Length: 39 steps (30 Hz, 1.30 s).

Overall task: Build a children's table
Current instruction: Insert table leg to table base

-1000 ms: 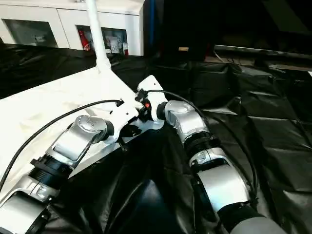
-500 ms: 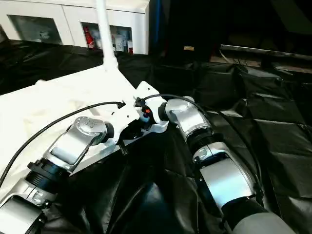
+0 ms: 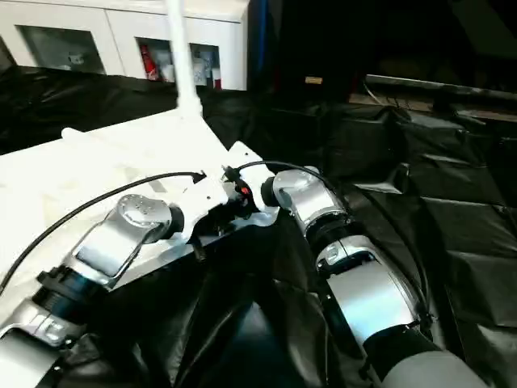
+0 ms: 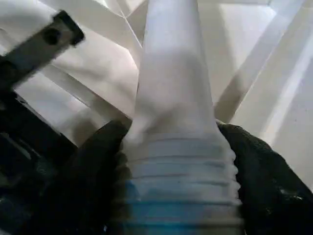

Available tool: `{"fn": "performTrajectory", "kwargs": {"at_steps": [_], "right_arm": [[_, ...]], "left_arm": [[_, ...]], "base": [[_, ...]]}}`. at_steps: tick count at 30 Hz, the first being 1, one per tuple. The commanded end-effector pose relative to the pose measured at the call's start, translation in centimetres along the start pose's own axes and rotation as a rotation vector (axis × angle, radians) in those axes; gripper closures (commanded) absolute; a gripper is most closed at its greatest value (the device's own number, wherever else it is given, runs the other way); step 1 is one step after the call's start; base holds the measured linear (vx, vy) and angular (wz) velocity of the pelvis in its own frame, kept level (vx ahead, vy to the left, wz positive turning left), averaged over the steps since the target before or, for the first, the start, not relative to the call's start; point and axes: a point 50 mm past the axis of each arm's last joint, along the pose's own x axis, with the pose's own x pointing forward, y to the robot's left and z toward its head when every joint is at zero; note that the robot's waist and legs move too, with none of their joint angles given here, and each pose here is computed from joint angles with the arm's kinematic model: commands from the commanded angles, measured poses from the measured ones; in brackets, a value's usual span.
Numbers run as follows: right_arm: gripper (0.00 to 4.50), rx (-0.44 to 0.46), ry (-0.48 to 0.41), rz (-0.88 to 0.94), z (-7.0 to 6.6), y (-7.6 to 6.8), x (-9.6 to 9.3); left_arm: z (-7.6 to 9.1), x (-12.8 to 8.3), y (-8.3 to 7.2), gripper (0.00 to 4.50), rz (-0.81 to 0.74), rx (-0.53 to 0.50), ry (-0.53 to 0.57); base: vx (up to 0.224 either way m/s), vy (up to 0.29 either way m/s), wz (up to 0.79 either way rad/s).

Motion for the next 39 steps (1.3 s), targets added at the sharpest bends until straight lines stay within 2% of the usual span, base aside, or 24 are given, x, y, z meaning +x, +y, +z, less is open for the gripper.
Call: {"fn": "performTrajectory", "kwargs": {"at_steps": [1,6,9,10,15,16,17,20,23,25,29,30,32,36,37,38,39], "right_arm": [[1.62,0.032,0.091,-0.007,-1.8,0.0,0.1],[1.71,0.05,0.049,-0.031,-1.2,-0.2,0.0],[1.73,0.118,-0.074,-0.061,0.1,-0.7,-0.3],[1.73,0.125,-0.083,-0.064,0.2,-0.7,-0.4],[1.73,0.294,-0.326,-0.168,1.9,-2.3,-1.8],[1.73,0.294,-0.326,-0.168,1.9,-2.3,-1.8],[1.73,0.341,-0.407,-0.198,2.2,-2.8,-2.5],[1.73,0.412,-0.553,-0.237,2.4,-3.6,-4.0],[1.73,0.435,-0.63,-0.232,2.2,-3.6,-4.9],[1.73,0.433,-0.657,-0.218,1.9,-3.3,-5.4],[1.73,0.431,-0.7,-0.194,0.3,-2.1,-7.0],[1.73,0.441,-0.723,-0.15,-0.2,-1.3,-7.7],[1.73,0.447,-0.737,-0.116,-0.4,-0.7,-8.2],[1.73,0.474,-0.763,0.002,-1.4,1.0,-9.4],[1.73,0.483,-0.766,0.023,-1.6,1.5,-9.8],[1.73,0.483,-0.766,0.023,-1.6,1.5,-9.8],[1.73,0.495,-0.767,0.062,-1.9,2.1,-10.2]], "left_arm": [[1.4,-0.5,0.0,3.59,0.002,0.055,-0.053],[1.2,-0.8,0.3,3.21,0.018,0.056,-0.05],[1.3,-1.3,0.6,3.04,0.018,0.06,-0.068],[1.3,-1.3,0.6,2.95,0.018,0.06,-0.069],[1.6,-2.3,1.1,2.67,0.007,0.042,-0.127],[1.6,-2.3,1.1,2.46,0.007,0.042,-0.127],[1.4,-2.5,1.4,2.39,0.017,0.038,-0.129],[0.8,-2.9,2.0,2.25,0.042,0.023,-0.111],[0.6,-3.0,2.5,1.98,0.072,-0.009,-0.125],[0.6,-3.1,2.6,1.87,0.079,-0.031,-0.15],[0.8,-3.1,3.4,1.49,0.138,-0.067,-0.219],[1.5,-3.0,3.9,1.42,0.16,-0.129,-0.293],[2.1,-3.1,4.2,1.21,0.167,-0.184,-0.353],[4.9,-3.6,5.3,0.93,0.121,-0.461,-0.602],[5.7,-3.8,5.3,0.71,0.094,-0.501,-0.663],[5.7,-3.8,5.3,0.71,0.094,-0.501,-0.663],[6.7,-3.9,5.3,0.66,0.04,-0.554,-0.73]], "base": [[0.0,0.0,0.0],[0.0,0.0,0.0],[0.0,0.0,0.0],[0.0,0.0,0.0],[0.0,0.0,0.0],[0.0,0.0,0.0],[0.0,0.0,0.0],[0.0,0.0,0.0],[0.0,0.0,0.0],[0.0,0.0,0.0],[0.0,0.0,0.0],[0.0,0.0,0.0],[0.0,0.0,0.0],[0.0,0.0,0.0],[0.0,0.0,0.0],[0.0,0.0,0.0],[0.0,0.0,0.0]]}}
